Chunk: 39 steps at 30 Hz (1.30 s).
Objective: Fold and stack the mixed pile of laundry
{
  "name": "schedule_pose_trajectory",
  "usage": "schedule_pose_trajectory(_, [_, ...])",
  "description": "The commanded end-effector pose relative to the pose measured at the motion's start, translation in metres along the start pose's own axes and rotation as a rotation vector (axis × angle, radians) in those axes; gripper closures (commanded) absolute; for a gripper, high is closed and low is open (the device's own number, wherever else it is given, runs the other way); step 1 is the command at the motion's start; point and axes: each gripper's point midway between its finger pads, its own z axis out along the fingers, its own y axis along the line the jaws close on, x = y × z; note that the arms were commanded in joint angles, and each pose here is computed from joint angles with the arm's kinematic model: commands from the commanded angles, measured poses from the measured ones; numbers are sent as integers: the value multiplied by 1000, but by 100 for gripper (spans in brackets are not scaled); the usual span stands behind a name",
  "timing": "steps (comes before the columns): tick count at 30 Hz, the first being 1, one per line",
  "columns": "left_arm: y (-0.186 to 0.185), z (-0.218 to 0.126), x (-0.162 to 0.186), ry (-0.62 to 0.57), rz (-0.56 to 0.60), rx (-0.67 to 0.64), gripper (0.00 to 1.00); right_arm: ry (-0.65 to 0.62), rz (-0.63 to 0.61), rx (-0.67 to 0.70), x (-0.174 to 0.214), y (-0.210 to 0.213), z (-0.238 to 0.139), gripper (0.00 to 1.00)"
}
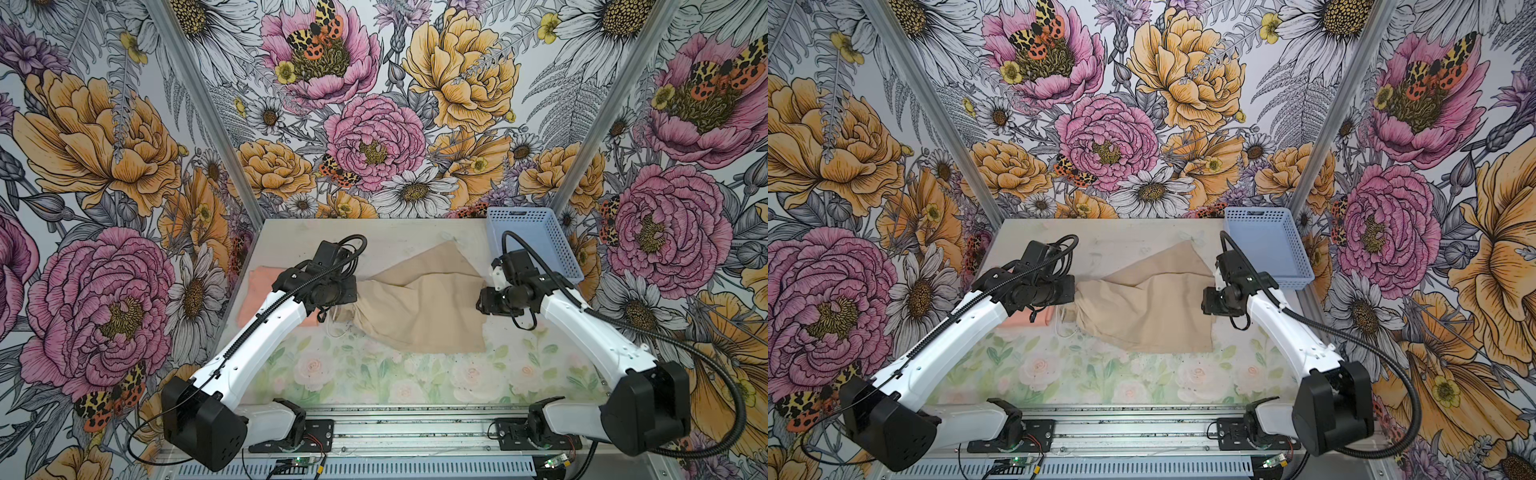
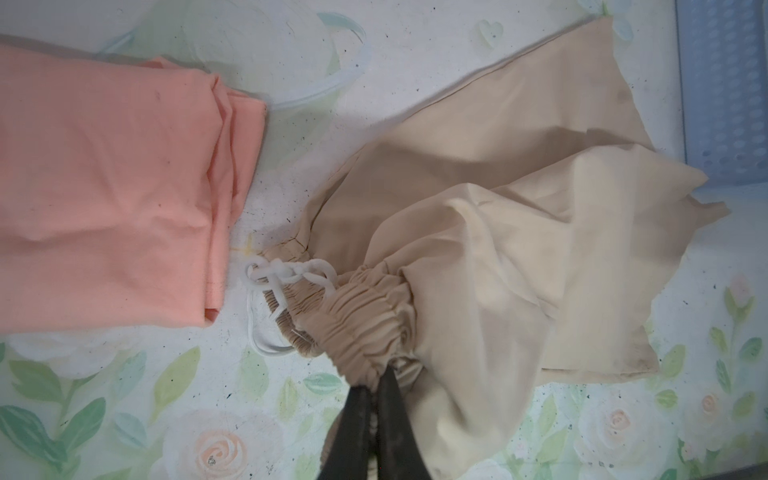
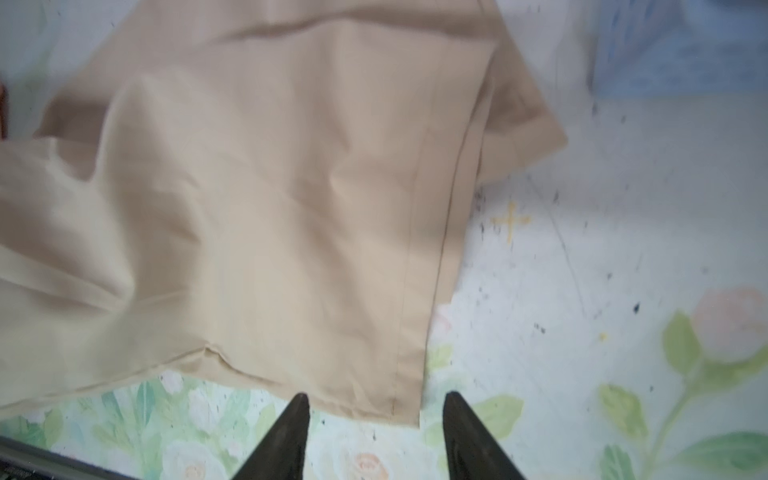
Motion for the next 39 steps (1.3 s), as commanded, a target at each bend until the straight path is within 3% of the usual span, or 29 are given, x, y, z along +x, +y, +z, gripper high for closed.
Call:
schedule_pose_trajectory(1, [-4, -11, -11, -66, -23, 39, 100, 21, 112, -69, 36, 0, 13, 51])
schedule_pose_trajectory(7, [-2, -9, -6, -54, -19, 37, 100, 92, 190, -110, 77, -9, 57, 61])
schedule_pose_trajectory(19, [-1, -11, -3, -57, -29, 42, 100, 93, 146, -77, 65, -13, 75, 68])
schedule_pose_trajectory(21, [-1, -12, -2, -58, -29, 42, 100, 106, 144, -87, 66, -11, 77, 74])
schedule_pose_trajectory(24, [0, -12, -3, -63, -30, 38, 100, 110, 145, -105, 68, -8, 76, 99])
schedule_pose_trajectory(25, [2, -14, -4, -66, -32, 36, 100, 104, 143, -113, 67, -7, 73, 100])
schedule_pose_trajectory(29, [7, -21, -10, -86, -53, 45, 100, 31, 129, -124, 48, 1, 34, 100])
schedule_pose_trajectory(34, [10, -39, -26, -121, -74, 72, 100, -140, 65, -117, 2, 15, -56, 100])
schedule_pose_trajectory(39, [1, -58, -44, -153, -63, 109, 100, -245, 9, -86, -30, 20, -116, 100])
